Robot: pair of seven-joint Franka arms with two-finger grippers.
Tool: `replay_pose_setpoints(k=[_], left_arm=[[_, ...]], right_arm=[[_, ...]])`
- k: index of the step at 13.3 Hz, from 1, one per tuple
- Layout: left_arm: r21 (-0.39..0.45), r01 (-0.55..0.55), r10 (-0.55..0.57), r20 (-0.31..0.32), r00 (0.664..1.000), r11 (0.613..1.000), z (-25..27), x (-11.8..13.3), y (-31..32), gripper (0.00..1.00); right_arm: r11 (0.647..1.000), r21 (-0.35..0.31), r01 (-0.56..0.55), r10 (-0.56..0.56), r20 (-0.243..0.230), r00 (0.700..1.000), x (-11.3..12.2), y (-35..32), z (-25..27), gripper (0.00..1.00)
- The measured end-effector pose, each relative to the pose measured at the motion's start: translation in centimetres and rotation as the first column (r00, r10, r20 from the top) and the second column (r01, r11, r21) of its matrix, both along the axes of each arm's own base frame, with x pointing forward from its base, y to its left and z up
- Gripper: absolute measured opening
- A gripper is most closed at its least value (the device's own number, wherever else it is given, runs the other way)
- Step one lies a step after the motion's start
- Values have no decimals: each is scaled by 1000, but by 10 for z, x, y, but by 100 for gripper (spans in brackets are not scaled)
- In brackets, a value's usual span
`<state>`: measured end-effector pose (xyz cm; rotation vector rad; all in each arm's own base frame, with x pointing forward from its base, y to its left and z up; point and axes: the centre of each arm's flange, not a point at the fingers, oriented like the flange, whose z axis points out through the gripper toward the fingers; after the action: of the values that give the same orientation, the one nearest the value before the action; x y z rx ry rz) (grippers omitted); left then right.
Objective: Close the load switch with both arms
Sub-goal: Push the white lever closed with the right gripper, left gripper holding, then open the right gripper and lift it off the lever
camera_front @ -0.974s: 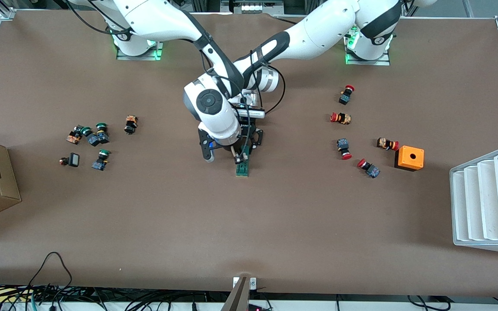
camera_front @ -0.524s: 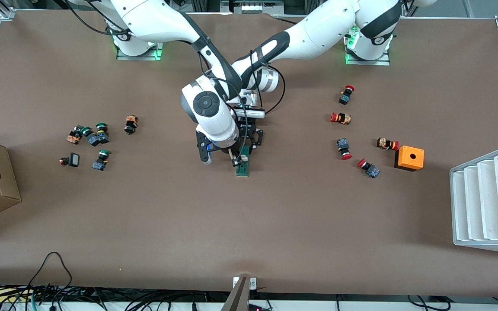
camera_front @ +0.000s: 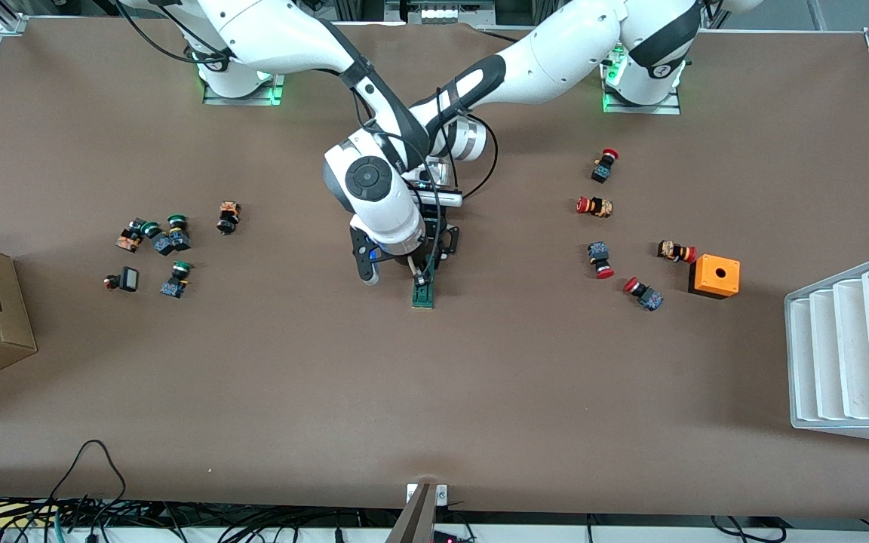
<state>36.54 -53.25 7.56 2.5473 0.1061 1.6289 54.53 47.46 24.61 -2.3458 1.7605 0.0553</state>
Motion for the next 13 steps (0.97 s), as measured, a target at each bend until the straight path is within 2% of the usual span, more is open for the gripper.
replay_pose_setpoints(k=[7, 8, 13], left_arm=[[-2, -1, 1, 0, 1000, 1000, 0, 0, 0, 52], [-2, -1, 1, 0, 1000, 1000, 0, 0, 0, 52], [-4, -2, 2, -1, 1000, 1000, 0, 1, 0, 52]], right_arm=[[1000, 13, 19, -20, 15, 1000, 17, -4, 4, 16], [1000, 13, 27, -28, 6, 1000, 18, -4, 4, 14], [999, 19, 46, -46, -11, 999, 22, -5, 4, 13]])
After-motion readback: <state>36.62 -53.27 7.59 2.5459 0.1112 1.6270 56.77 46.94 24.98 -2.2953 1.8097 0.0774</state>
